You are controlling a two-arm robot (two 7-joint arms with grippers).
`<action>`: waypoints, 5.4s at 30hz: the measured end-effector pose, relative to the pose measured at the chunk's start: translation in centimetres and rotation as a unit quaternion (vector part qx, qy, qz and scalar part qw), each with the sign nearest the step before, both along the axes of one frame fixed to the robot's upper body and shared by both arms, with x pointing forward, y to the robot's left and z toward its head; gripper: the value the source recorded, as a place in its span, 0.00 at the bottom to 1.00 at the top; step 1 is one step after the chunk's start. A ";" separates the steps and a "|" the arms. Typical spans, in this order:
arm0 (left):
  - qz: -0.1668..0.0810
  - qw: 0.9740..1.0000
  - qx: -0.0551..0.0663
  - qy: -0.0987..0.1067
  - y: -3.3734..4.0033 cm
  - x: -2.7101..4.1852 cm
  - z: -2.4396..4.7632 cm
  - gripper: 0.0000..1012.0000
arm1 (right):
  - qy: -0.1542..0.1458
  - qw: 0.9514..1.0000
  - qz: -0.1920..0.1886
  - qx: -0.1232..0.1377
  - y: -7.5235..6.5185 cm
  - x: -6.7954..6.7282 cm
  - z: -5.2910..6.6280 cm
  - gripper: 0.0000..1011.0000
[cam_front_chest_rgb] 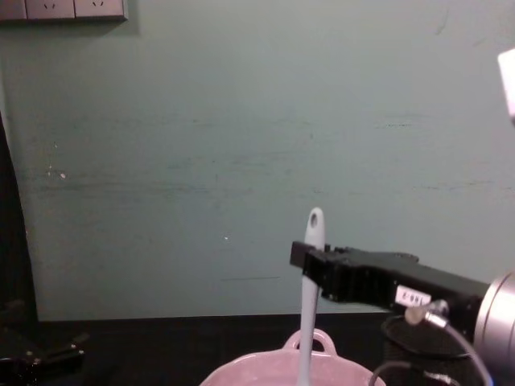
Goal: Use the one hand to pick up the spoon and stir the clear water in the bowl.
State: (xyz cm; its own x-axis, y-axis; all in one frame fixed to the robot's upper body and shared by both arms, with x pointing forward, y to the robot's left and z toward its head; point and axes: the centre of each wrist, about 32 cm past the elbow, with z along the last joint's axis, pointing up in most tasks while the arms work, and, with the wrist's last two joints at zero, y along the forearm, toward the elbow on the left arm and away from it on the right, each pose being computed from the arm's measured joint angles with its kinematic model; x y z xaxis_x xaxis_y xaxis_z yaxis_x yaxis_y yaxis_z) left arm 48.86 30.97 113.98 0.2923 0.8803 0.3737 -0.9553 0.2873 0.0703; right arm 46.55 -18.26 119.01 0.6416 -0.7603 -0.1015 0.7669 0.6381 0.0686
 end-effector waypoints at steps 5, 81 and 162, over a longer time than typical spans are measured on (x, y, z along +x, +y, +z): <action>0.000 1.000 0.000 0.000 0.00 0.00 0.00 1.00 | 0.000 1.000 -0.009 0.026 -0.7 0.1 0.9 0.12; 0.000 1.000 0.000 0.000 0.00 0.00 0.00 1.00 | 0.118 0.946 -0.250 0.166 -5.7 1.8 0.6 0.12; 0.000 1.000 0.000 0.000 0.00 0.00 0.00 1.00 | 0.126 0.950 -0.247 0.144 -5.1 2.2 -0.7 0.12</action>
